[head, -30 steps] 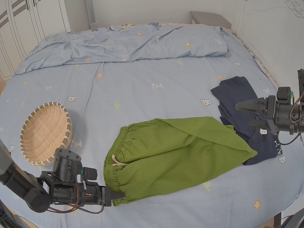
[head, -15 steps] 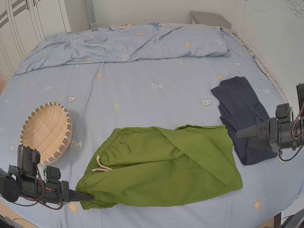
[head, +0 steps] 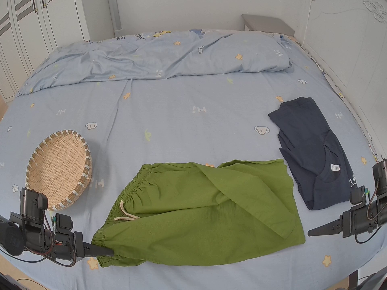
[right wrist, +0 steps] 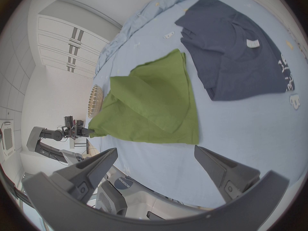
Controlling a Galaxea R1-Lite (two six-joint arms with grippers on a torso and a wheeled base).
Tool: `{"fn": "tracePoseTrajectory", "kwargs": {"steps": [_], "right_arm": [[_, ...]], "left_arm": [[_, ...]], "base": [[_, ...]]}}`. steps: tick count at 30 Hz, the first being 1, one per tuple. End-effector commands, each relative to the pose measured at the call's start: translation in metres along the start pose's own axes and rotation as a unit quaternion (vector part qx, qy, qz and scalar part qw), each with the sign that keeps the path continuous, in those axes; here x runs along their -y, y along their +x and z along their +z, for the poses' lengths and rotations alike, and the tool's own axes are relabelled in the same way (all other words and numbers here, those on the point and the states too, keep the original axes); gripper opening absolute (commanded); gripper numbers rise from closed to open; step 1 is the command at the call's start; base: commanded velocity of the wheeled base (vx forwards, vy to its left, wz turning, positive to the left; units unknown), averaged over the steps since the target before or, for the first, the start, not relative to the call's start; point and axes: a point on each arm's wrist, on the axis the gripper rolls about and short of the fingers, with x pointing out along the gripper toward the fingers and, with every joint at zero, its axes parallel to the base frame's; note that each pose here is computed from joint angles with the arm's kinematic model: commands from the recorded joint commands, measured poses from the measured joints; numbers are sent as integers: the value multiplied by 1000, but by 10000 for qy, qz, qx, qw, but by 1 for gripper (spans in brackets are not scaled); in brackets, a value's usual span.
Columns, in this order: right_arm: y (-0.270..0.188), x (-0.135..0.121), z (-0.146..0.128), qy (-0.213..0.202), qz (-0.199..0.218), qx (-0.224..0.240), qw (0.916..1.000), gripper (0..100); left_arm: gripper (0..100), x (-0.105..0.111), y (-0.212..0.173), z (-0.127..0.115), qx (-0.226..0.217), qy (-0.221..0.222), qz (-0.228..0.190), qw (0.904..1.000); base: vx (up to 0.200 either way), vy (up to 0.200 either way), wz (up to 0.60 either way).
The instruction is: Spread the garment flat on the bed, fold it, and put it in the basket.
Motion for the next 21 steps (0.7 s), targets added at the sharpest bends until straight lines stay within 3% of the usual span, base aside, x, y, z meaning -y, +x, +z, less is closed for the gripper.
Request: {"fn": "tracePoseTrajectory", "kwargs": {"steps": [1, 21], "right_arm": [[24, 28, -3, 477, 19, -571, 9972, 100], [70, 63, -8, 611, 351, -746, 9947, 100]], "left_arm": [[0, -11, 0, 1, -4, -120, 119, 9999], [0, -14, -3, 5, 127, -189, 144, 9996]], "base": [[0, 0, 0], [0, 0, 0]]}}
